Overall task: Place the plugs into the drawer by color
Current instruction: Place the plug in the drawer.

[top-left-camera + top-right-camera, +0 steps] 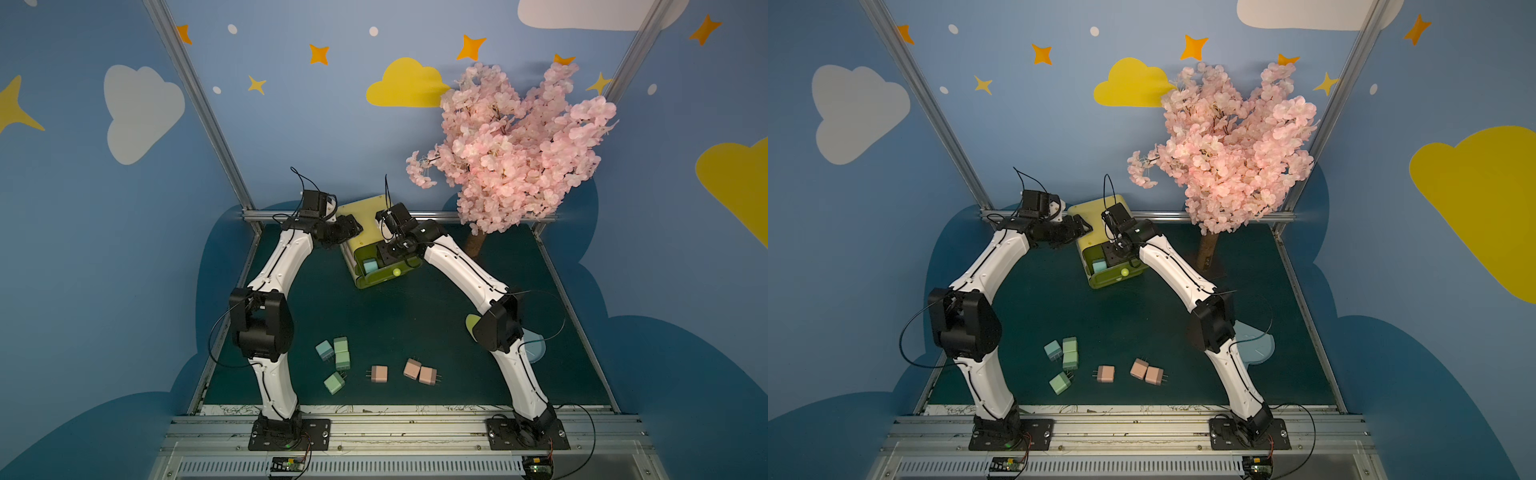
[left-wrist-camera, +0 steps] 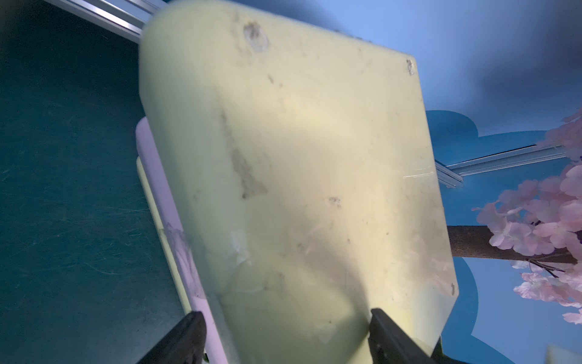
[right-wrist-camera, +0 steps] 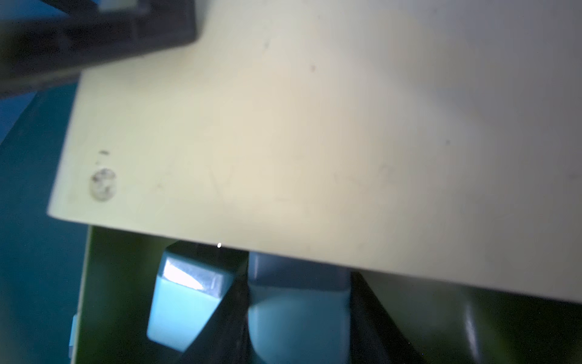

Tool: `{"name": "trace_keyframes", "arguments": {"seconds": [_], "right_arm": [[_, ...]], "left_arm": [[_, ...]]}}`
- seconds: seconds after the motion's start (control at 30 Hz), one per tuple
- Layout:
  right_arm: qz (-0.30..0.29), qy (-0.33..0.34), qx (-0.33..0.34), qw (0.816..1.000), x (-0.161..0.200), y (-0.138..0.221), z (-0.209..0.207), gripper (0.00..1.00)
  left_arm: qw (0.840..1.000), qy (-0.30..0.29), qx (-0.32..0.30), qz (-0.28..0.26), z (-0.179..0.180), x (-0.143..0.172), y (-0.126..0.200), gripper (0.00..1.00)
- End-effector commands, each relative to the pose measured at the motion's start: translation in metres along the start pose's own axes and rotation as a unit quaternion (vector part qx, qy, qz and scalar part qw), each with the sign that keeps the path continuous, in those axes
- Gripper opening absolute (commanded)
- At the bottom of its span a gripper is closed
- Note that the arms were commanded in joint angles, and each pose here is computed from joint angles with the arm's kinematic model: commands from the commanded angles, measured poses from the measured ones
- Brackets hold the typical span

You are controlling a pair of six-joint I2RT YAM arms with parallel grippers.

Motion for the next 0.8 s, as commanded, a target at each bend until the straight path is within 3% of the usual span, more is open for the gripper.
{"name": "trace_keyframes", "arguments": {"seconds": [0.0, 0.2, 0.4, 0.53, 0.77], "right_arm": [[-0.001, -0.003, 0.006, 1.000, -0.003, -0.002, -0.006, 0.45], [0.000, -0.004, 0.005, 1.000, -0.003, -0.004, -0.008, 0.48], [-0.007, 0.002, -0.001, 1.000, -0.008, 0.005, -0.007, 0.62], [-0.025, 0.008, -0.004, 1.000, -0.017, 0.022, -0.005, 0.69], [-0.079, 0.023, -0.020, 0.996, -0.038, 0.073, 0.010, 0.70]], "left_arm": [[1.000, -0.005, 0.000, 0.002, 0.000, 0.003, 0.004, 0.83], [1.000, -0.004, 0.002, 0.002, -0.001, 0.003, 0.003, 0.83], [1.000, -0.005, 0.004, 0.001, -0.003, 0.001, 0.002, 0.83], [1.000, -0.005, 0.005, -0.001, -0.004, -0.002, 0.003, 0.83], [1.000, -0.005, 0.005, -0.003, -0.003, -0.004, 0.003, 0.83]]}}
Point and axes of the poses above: each gripper's point midway between its finger pads, its own y axis back along the fingers, its own z axis along the line the jaws close on, x = y × z, the point moved 2 cm from there along y, back along the fingers, and after that the axes turned 6 degrees about -y, right-handed, at the moved point
